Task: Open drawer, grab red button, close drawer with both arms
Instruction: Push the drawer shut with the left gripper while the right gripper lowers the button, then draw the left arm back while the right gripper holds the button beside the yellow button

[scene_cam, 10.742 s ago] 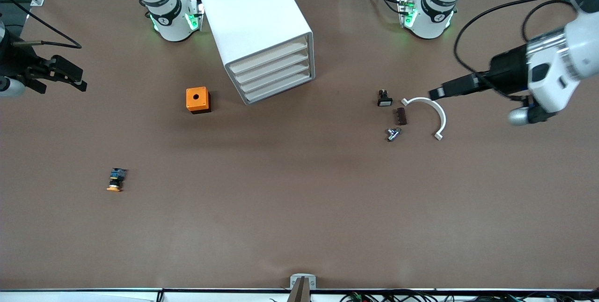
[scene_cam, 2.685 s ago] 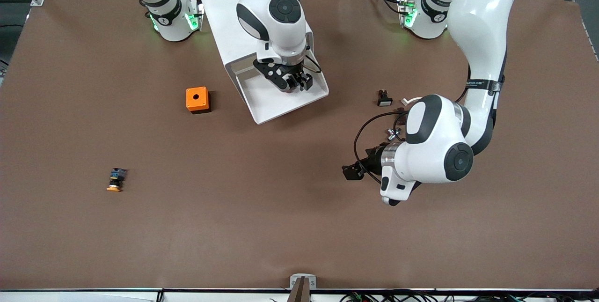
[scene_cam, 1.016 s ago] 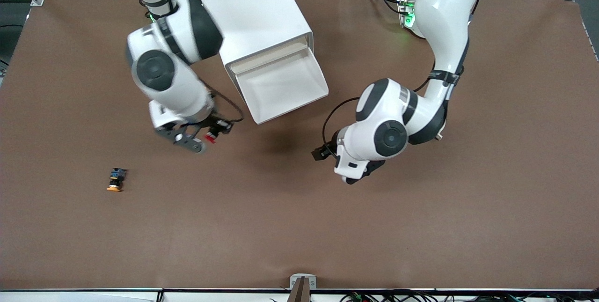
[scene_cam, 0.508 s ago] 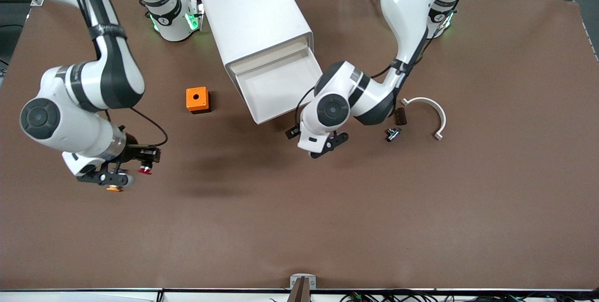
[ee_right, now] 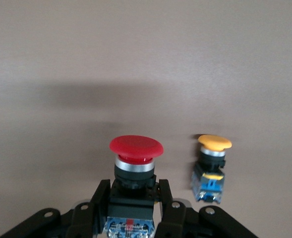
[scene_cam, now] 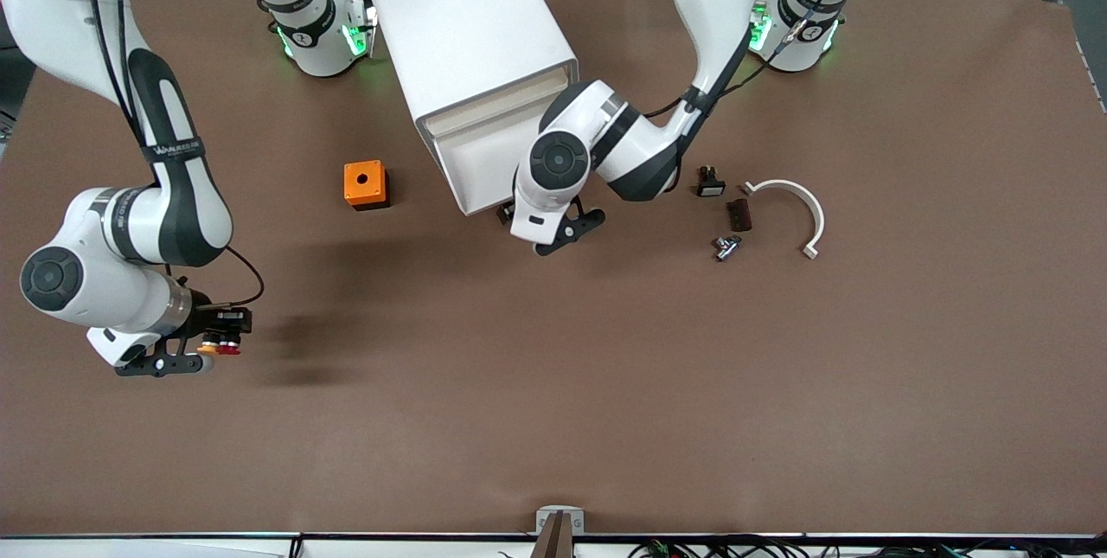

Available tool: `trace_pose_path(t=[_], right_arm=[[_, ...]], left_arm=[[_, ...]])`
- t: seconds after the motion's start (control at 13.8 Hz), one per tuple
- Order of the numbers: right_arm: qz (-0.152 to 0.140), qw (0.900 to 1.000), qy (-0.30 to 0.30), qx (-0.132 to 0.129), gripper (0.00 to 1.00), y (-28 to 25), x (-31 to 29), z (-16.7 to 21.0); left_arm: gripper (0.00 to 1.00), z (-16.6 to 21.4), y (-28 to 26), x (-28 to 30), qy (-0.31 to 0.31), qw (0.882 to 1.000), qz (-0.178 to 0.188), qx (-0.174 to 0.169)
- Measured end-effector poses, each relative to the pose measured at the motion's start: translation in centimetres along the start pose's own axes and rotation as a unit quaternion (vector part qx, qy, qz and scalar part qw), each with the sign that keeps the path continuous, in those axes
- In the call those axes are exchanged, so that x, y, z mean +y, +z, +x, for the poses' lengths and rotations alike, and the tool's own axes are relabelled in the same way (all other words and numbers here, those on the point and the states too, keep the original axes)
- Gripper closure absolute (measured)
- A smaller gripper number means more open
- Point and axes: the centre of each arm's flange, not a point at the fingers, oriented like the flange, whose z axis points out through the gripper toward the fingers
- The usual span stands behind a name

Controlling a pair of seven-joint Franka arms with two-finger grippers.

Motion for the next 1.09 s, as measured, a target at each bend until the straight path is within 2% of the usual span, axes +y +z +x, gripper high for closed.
trace_pose_path(t=[0.44, 0.8, 1.09], right_arm=[[0.002, 1.0, 0.003, -0.004, 0.56, 4.1, 0.7, 0.1], [0.006, 1.0, 0.0, -0.011, 0.56, 5.4, 0.1, 0.1], [0.01, 1.0, 0.002, -0.01, 0.56, 6.2, -0.1, -0.1]], left_arm=[[0.0, -6.7, 2.2, 0.8, 0.006, 1.0, 0.016, 0.002], [0.0, -9.4, 3.5, 0.8, 0.013, 1.0, 0.026, 0.0], [0.0, -10.9, 3.9, 0.9, 0.01, 0.999, 0.026, -0.019]])
